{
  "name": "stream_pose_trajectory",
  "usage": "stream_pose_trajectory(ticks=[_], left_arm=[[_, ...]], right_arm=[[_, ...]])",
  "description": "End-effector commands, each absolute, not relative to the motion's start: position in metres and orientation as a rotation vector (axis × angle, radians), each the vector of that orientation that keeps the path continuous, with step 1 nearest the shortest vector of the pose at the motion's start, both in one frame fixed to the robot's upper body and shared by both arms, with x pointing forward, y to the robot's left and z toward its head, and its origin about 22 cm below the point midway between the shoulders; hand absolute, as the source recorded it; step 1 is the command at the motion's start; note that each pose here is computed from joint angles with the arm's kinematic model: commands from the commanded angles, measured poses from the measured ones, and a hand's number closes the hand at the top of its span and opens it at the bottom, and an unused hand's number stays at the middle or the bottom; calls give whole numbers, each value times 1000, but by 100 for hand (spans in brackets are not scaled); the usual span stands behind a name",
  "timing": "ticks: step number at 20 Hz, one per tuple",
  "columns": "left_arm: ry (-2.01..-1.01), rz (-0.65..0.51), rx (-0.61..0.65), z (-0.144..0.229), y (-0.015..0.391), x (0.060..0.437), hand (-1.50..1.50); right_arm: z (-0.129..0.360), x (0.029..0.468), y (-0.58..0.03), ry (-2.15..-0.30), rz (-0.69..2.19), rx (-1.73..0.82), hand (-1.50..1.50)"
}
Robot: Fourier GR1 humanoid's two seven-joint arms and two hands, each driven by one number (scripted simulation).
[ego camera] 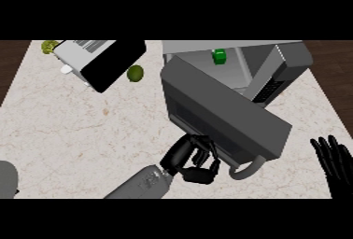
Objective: Pick up the milk, place it into the microwave and close the microwave
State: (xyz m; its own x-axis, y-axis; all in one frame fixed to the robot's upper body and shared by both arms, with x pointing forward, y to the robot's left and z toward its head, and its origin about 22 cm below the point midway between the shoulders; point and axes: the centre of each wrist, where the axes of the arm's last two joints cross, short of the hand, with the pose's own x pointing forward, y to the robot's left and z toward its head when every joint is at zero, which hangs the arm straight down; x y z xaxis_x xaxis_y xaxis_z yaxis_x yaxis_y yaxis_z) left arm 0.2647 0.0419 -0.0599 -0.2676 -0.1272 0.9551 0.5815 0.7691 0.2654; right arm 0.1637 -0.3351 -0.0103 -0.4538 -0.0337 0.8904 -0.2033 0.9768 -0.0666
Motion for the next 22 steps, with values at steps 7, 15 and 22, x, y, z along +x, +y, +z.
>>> stream_pose_trajectory(ticks=[7,15,22], left_arm=[[-1818,-547,-381,-32,18,274,150],[-1846,-295,-230,-4,13,298,150],[-1796,-225,-124,8,11,318,-150]], right_arm=[[28,172,-338,-2033,314,301,-150],[61,183,-347,-2087,405,283,-150],[90,194,-358,-2138,492,217,-150]])
